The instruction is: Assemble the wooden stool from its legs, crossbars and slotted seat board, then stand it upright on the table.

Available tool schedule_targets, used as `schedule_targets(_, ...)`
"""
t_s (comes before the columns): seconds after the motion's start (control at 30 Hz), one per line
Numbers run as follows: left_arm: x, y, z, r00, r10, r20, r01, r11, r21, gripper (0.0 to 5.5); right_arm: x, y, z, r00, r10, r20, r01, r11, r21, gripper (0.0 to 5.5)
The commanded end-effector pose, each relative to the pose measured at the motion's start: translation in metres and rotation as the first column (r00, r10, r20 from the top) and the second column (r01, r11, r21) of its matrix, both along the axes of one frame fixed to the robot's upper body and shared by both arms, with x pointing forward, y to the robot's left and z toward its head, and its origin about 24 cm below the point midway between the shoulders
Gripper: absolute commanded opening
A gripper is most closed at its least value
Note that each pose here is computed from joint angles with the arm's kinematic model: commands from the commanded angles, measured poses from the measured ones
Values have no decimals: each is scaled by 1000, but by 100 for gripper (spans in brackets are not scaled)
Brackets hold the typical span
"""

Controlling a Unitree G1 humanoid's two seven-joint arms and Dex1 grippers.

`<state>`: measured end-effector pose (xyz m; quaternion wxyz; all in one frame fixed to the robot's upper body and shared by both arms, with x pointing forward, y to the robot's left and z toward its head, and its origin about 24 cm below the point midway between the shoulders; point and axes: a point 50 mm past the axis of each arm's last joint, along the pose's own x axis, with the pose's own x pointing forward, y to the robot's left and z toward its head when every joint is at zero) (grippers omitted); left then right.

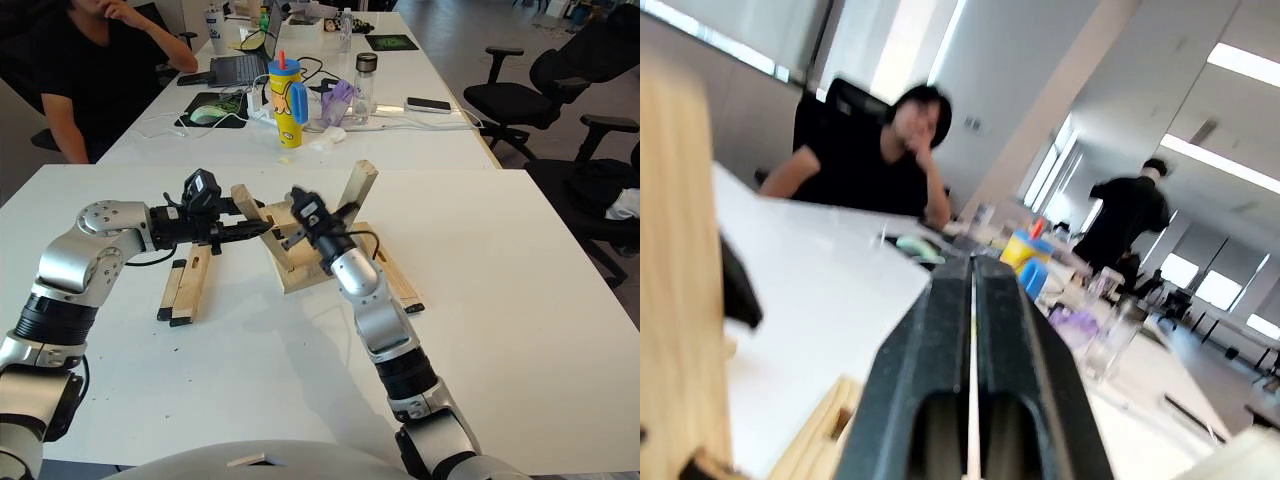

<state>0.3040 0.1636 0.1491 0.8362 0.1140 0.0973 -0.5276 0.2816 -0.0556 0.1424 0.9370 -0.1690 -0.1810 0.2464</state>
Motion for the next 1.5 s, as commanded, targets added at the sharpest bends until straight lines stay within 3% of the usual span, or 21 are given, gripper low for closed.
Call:
schedule_targets(0.03,-12,13,-69,952,120,-282,-68,980,186,206,-22,6,-132,775,-34,-631,-219,923,-318,3)
schedule_targets(0.07,-10,14,-68,953,120,-279,-68,980,187,206,-36,2,-155,685,-55,-726,-273,905,-327,3)
schedule_targets(0.13,-7,15,-66,956,119,-268,-67,978,197,206,-42,-2,-158,680,-55,-731,-277,904,-325,3)
schedule_targets(0.23,-3,22,-61,960,115,-257,-62,977,204,206,-14,-9,-77,914,27,-404,-37,999,-16,3)
schedule_targets(0.27,-1,24,-58,962,106,-253,-52,976,210,206,-16,-22,-55,955,29,-294,-10,998,68,3)
schedule_targets(0.33,7,28,-52,967,82,-240,-28,975,221,206,-28,-40,-47,973,62,-221,-35,992,121,3)
schedule_targets(0.43,22,29,-39,976,41,-213,5,977,212,206,-44,-44,-74,948,136,-288,-126,991,53,3)
schedule_targets(0.53,29,28,-32,980,-24,-200,68,974,216,206,-37,-40,-105,911,99,-401,-103,995,12,3)
schedule_targets(0.8,40,27,-24,964,-160,-213,215,941,263,206,-9,-15,-110,890,47,-453,-42,999,21,3)
schedule_targets(0.97,44,25,-20,974,-178,-137,206,952,227,206,-2,-10,-145,779,-98,-620,-5,987,-162,3)
schedule_targets(1.03,44,28,-21,983,-149,-109,167,969,181,206,-6,-13,-163,712,-164,-683,-21,967,-254,3)
schedule_targets(1.13,43,32,-20,990,-100,-96,109,990,88,273,-18,-14,-181,630,-192,-752,-99,941,-324,0)
schedule_targets(1.3,40,47,-8,1000,29,3,-29,1000,11,348,-28,-17,-188,578,-195,-792,-138,934,-330,0)
schedule_targets(1.4,24,58,14,1000,29,9,-28,998,-57,333,-32,-19,-192,564,-201,-801,-150,929,-339,0)
schedule_targets(1.5,9,65,63,998,25,57,-8,959,-284,291,-36,-20,-195,550,-193,-812,-158,931,-329,0)
